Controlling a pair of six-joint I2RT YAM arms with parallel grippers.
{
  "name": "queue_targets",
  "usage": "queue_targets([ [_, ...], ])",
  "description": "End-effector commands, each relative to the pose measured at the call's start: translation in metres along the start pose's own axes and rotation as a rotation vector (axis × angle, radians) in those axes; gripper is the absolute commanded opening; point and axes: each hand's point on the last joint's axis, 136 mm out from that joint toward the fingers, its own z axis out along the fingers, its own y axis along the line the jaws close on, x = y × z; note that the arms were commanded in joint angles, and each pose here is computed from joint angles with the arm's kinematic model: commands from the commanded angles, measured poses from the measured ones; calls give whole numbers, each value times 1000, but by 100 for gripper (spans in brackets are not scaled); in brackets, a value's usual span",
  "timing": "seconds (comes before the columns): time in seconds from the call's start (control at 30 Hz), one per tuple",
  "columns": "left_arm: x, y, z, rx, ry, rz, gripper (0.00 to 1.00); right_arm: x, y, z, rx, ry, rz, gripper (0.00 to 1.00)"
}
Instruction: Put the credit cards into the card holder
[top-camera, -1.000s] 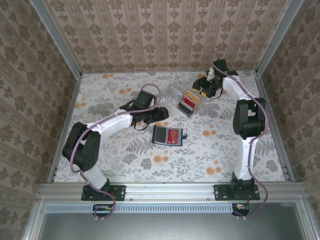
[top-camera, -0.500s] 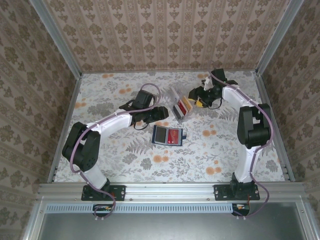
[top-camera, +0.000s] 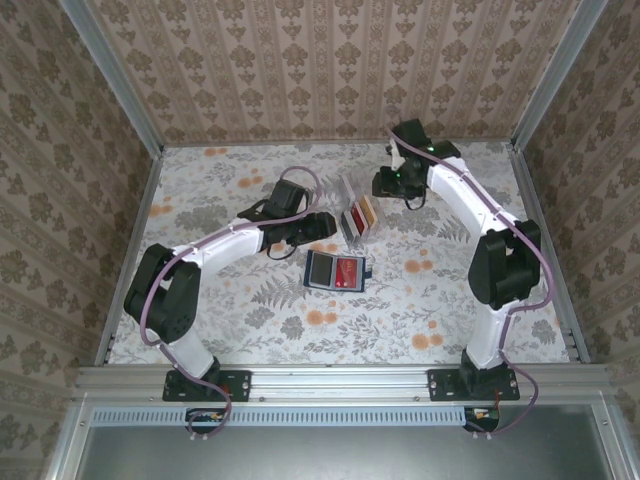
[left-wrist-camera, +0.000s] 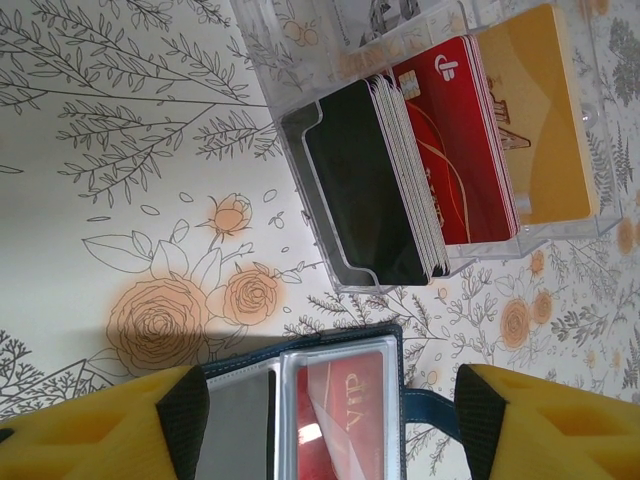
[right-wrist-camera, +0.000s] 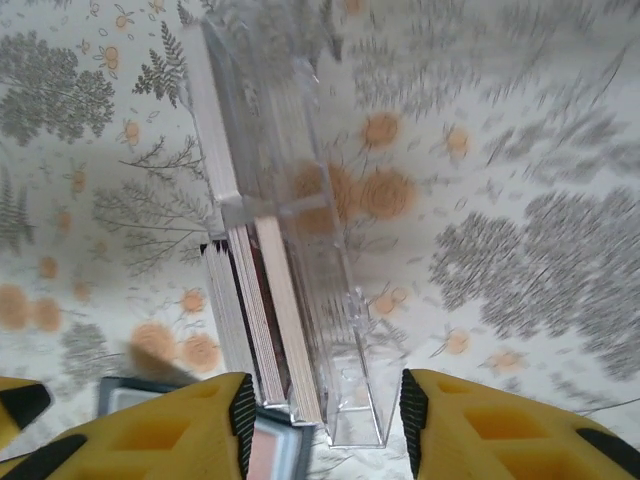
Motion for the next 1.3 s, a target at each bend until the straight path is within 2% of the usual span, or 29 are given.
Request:
queue_targets([
  [0.0, -6, 1, -13, 7, -43, 9, 73, 19, -10, 11, 270, 84, -211, 44],
  [0.37, -7, 17, -23, -34, -83, -8, 94, 23, 13, 40, 430, 121, -372, 41],
  [0.97, -8, 34, -30, -47, -109, -56, 94, 31, 6, 63, 557, 156, -431, 40],
  [1.27, -6, 34, -29, -43, -103, -64, 94, 21, -4, 53, 667, 108, -447, 39],
])
